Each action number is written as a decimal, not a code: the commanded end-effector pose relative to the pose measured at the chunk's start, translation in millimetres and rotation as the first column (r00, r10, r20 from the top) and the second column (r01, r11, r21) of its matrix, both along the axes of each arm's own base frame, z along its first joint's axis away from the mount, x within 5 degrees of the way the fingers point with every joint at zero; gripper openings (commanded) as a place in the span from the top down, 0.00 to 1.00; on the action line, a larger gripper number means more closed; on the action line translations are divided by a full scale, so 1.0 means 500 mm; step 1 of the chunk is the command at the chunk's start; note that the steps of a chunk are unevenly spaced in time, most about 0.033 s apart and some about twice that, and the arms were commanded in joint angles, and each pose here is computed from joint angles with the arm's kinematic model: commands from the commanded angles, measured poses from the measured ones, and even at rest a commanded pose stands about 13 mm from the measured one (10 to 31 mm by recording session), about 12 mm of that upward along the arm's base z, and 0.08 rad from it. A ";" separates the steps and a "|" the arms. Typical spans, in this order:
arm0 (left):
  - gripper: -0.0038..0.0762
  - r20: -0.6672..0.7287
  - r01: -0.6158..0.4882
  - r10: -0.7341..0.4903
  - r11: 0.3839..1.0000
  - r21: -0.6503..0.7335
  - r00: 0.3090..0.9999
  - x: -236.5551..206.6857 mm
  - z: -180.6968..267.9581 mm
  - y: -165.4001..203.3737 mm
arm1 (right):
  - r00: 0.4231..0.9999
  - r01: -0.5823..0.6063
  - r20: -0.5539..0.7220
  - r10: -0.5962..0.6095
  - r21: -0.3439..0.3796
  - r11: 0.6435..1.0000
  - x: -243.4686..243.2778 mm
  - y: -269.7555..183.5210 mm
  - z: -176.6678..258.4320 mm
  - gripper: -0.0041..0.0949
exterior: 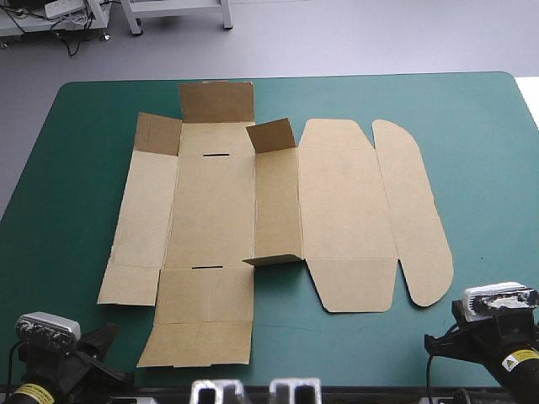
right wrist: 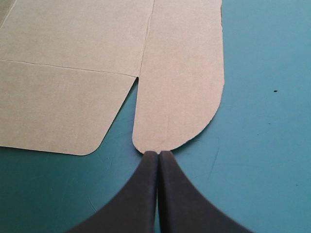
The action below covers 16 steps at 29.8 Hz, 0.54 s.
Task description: Fold the box
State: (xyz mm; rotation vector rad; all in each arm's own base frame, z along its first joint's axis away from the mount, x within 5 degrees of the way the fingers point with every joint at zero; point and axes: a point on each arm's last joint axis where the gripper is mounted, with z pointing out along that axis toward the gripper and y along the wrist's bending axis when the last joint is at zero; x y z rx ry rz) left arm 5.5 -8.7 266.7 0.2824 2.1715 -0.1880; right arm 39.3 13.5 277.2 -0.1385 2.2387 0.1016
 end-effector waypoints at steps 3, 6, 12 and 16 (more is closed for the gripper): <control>0.96 0.082 0.012 -0.008 0.999 -0.038 0.997 0.006 0.061 -0.005 | 0.997 0.005 0.073 -0.005 -0.001 1.000 0.008 -0.001 0.023 0.97; 0.96 0.084 0.013 -0.010 0.999 -0.036 0.996 0.016 0.095 -0.006 | 0.997 0.005 0.073 -0.005 -0.001 1.000 0.008 -0.001 0.023 0.97; 0.96 0.114 0.003 0.000 1.000 -0.027 0.993 0.066 0.177 -0.013 | 0.997 0.006 0.073 -0.006 0.000 1.000 0.008 -0.001 0.023 0.97; 0.96 0.201 -0.007 0.016 0.999 -0.044 0.980 0.117 0.233 -0.021 | 0.997 0.006 0.073 -0.006 0.000 1.000 0.008 -0.001 0.023 0.97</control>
